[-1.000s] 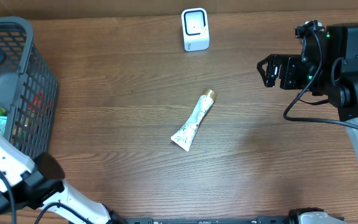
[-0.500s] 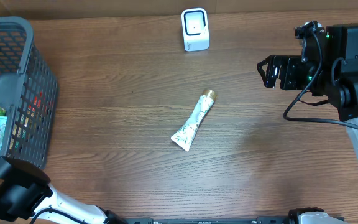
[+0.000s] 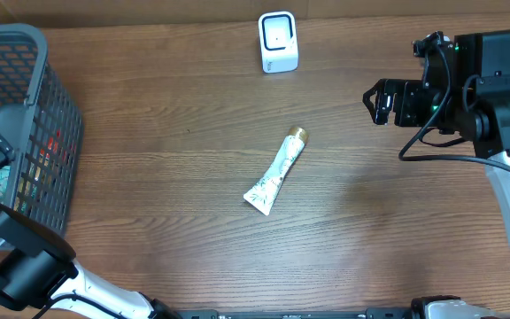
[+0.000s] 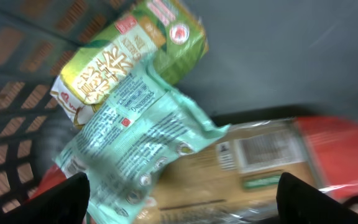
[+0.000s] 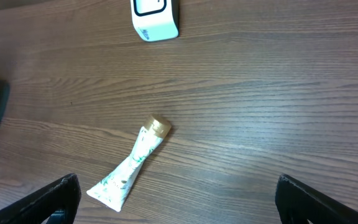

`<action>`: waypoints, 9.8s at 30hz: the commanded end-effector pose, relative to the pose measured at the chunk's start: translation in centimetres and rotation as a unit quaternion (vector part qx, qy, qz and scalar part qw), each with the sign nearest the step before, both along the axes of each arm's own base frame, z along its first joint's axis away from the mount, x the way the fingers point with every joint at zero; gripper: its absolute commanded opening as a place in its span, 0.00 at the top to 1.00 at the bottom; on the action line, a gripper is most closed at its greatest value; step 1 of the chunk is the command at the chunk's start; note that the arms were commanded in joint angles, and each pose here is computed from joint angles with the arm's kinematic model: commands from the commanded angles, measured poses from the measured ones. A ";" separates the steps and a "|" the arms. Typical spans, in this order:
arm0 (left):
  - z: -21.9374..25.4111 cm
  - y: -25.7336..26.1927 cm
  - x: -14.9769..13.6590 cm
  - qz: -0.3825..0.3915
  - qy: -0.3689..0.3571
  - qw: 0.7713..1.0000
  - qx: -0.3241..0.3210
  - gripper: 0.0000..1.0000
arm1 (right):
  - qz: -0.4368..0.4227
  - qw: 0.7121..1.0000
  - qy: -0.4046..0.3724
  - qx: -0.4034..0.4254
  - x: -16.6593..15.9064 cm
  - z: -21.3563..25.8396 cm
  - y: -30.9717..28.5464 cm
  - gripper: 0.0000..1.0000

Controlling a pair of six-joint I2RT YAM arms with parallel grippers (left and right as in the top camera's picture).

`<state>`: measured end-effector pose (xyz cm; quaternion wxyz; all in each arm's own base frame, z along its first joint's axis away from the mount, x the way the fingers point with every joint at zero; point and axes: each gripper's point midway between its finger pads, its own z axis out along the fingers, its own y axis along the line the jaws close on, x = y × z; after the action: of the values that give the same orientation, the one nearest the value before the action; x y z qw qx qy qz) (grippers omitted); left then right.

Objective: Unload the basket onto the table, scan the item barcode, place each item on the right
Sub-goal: 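Reach the left gripper into the basket and grasp the mint-green packet, then place the mint-green packet beside the white tube and release, then grasp the San Remo spaghetti pack in the basket with left gripper, then lay the spaghetti pack left of the green packet and release, then grasp the green-yellow juice carton from the basket with left gripper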

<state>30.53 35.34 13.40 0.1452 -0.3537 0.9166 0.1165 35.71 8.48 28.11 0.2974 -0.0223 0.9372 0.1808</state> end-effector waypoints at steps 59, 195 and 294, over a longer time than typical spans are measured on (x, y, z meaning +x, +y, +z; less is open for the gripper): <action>18.7 -4.0 -0.5 -0.018 -0.123 0.969 0.215 0.96 | 0.002 1.000 -0.008 0.004 0.6 0.5 0.2 0.00; 12.6 0.4 6.4 -0.121 -0.069 0.985 0.105 0.96 | -0.003 1.000 0.007 -0.006 1.2 -0.8 0.0 0.00; 9.2 -2.9 3.7 -0.107 0.002 0.987 0.119 0.01 | -0.004 1.000 -0.020 -0.003 2.3 -0.1 0.1 0.00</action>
<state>34.43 31.41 27.81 0.2550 -0.2890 0.9014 0.1972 37.75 8.59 27.28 0.3047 -0.0225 0.9352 0.1790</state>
